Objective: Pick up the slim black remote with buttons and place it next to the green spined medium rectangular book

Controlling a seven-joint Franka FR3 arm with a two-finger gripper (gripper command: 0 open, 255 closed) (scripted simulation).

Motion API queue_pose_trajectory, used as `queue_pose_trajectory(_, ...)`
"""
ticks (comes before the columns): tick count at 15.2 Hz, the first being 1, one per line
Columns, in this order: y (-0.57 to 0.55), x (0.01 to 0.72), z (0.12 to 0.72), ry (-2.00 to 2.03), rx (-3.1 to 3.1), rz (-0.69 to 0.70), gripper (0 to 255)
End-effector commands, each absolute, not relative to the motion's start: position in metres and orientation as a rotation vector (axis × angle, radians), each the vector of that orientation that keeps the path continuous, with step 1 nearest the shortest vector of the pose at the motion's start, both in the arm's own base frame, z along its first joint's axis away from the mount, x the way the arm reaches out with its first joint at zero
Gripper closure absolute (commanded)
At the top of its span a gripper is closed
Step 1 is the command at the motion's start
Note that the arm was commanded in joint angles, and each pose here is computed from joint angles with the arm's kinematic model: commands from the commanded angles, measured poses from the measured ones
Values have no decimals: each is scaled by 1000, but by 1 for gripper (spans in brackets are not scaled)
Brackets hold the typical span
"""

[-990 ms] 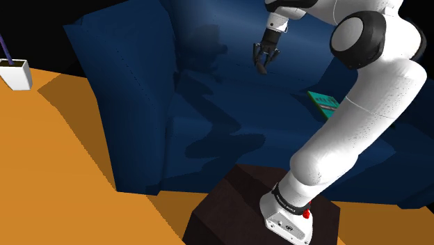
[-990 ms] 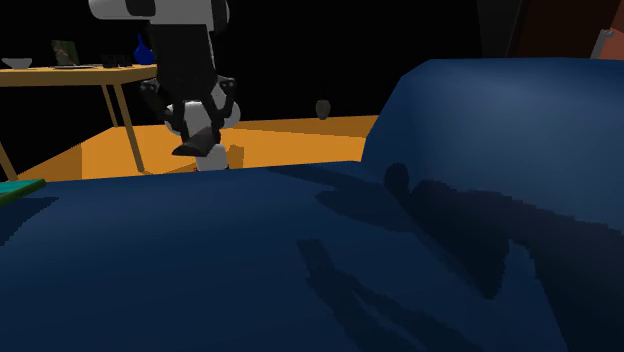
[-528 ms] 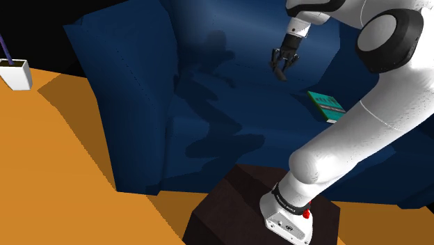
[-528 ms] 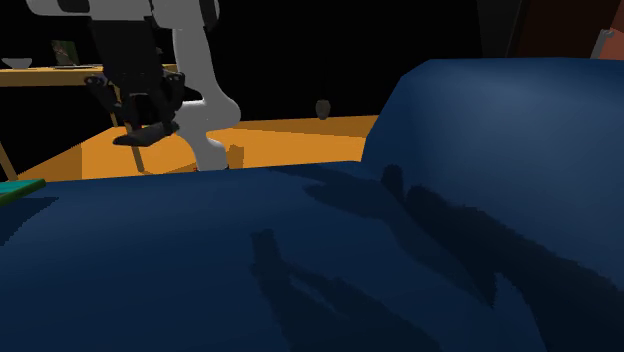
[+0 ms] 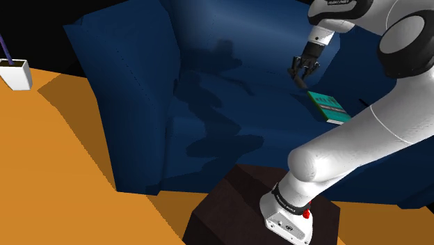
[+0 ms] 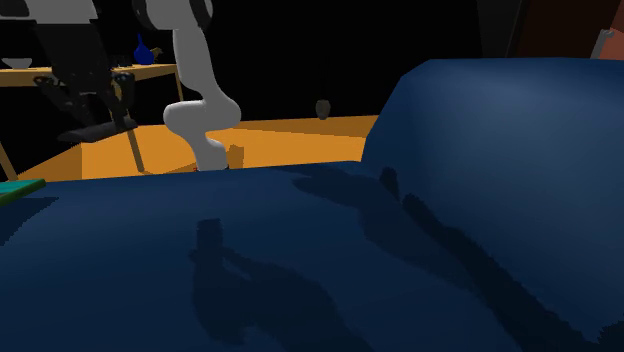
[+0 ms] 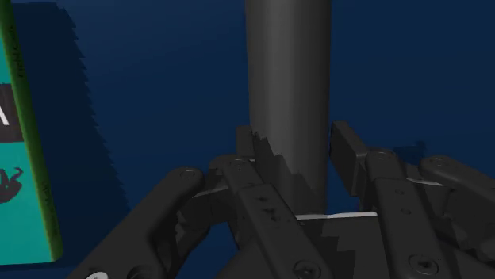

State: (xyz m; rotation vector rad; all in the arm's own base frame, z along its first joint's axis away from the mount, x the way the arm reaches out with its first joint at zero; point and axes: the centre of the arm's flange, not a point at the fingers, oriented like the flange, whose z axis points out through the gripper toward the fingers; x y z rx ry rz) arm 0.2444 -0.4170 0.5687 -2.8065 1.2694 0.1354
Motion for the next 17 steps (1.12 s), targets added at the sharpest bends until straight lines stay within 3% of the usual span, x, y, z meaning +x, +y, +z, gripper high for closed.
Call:
queue_pose_trajectory(1, -423, 219, 573, 1268, -2807, 135, 255)
queue_pose_trajectory(17, -478, 15, 581, 1268, -2807, 135, 255)
